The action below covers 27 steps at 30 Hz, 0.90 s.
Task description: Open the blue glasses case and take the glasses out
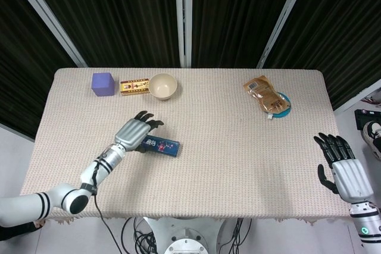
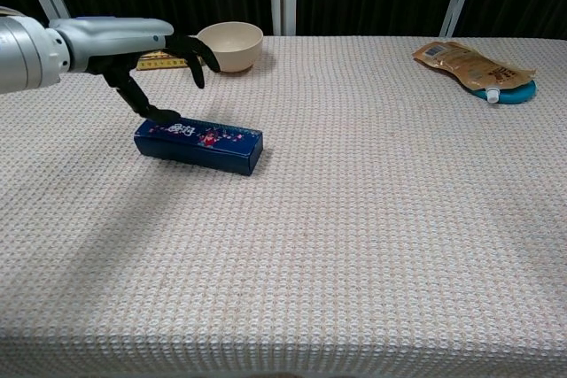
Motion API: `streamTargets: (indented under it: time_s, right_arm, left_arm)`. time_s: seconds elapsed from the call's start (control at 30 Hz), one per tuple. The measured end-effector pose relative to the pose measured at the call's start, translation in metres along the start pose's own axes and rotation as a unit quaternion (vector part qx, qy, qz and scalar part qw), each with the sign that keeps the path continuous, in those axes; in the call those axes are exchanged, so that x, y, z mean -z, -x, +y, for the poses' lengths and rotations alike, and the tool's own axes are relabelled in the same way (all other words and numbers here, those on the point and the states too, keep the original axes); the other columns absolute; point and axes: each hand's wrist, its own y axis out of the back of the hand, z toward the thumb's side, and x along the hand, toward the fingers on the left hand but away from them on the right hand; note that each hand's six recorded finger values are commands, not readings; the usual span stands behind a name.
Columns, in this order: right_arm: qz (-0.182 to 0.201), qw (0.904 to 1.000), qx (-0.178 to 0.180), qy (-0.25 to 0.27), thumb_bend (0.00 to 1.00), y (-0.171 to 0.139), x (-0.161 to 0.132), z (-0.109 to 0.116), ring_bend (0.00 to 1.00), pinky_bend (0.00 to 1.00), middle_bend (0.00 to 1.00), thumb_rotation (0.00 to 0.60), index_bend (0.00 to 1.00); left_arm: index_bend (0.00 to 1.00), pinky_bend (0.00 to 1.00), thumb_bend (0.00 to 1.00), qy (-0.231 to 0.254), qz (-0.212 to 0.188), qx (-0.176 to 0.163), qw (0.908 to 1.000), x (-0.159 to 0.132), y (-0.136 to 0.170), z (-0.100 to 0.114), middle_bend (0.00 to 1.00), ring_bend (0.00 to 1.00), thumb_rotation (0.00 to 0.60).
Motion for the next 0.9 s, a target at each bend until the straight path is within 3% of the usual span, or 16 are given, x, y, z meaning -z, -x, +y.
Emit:
streamTargets:
  time_s: [0.27, 0.9]
  right_arm:
    - [-0.004, 1.0000, -0.003, 0.002, 0.59, -0.003, 0.003, -0.002, 0.00, 0.00, 0.07, 0.600, 0.00]
    - [-0.011, 0.9999, -0.006, 0.002, 0.59, -0.004, 0.008, -0.003, 0.00, 0.00, 0.07, 0.600, 0.00]
  left_arm:
    - [0.18, 0.00, 0.26, -0.051, -0.010, 0.004, 0.9986, -0.013, 0.004, -0.020, 0.20, 0.05, 0.600]
    - [0.23, 0.00, 0.34, -0.048, 0.014, 0.024, 0.9984, -0.002, -0.008, -0.037, 0.25, 0.05, 0.600]
